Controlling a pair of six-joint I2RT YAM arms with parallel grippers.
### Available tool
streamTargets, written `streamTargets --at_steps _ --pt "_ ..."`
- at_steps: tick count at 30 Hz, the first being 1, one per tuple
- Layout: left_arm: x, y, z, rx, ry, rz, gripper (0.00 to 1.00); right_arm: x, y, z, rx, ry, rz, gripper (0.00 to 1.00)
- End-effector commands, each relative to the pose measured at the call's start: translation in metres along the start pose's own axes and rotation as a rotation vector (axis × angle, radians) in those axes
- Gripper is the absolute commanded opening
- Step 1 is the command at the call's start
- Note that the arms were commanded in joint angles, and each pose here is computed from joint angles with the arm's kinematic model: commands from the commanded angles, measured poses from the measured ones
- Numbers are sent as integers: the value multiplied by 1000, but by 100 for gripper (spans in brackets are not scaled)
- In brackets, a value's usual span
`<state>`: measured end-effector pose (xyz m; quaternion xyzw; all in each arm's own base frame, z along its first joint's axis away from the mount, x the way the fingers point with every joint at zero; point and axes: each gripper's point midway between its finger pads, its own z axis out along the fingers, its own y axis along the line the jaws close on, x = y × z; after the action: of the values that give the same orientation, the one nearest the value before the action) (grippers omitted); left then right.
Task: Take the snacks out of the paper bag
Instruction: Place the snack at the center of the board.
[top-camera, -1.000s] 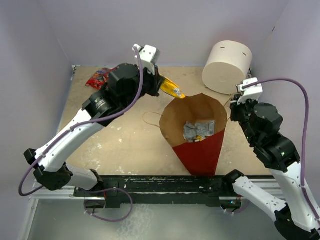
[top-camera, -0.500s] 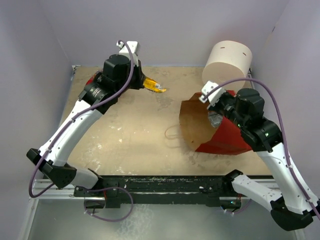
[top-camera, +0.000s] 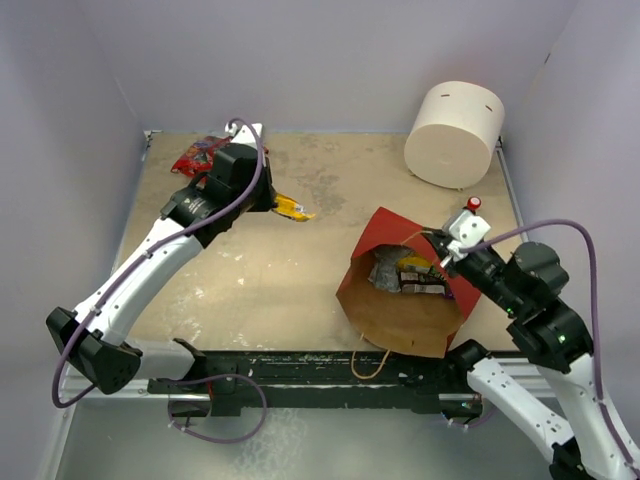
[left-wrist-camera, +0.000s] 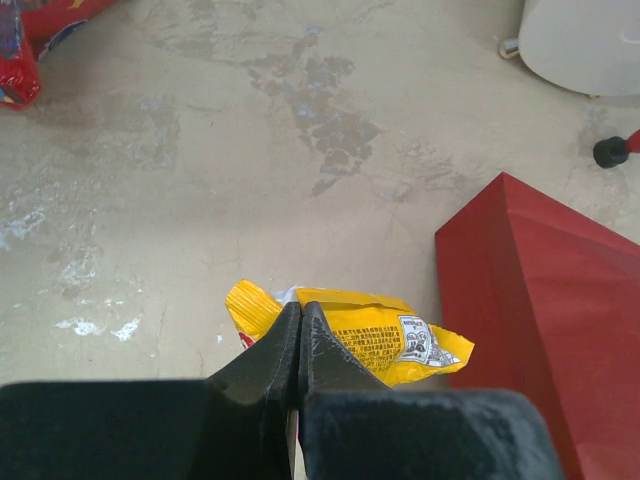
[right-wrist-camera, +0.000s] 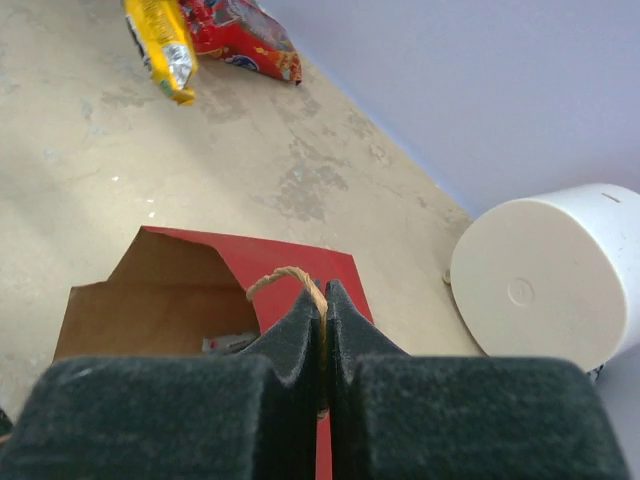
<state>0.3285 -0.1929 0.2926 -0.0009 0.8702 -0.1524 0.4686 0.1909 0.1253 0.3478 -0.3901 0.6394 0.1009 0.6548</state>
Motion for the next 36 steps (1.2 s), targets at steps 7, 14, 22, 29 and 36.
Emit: streamTargets --at_steps 7,14,22,29,36 --pt "7 50 35 -124 75 -173 0 -3 -36 38 151 36 78 0" --pt "18 143 64 -327 123 -352 0 -13 -47 45 199 4 105 0" --pt "17 242 112 -481 142 -465 0 -25 -53 62 188 -10 107 0" --pt "42 289 153 -411 289 -708 0 -19 -56 66 200 12 83 0" --pt "59 312 160 -453 349 -735 0 -16 -56 71 200 15 70 0"
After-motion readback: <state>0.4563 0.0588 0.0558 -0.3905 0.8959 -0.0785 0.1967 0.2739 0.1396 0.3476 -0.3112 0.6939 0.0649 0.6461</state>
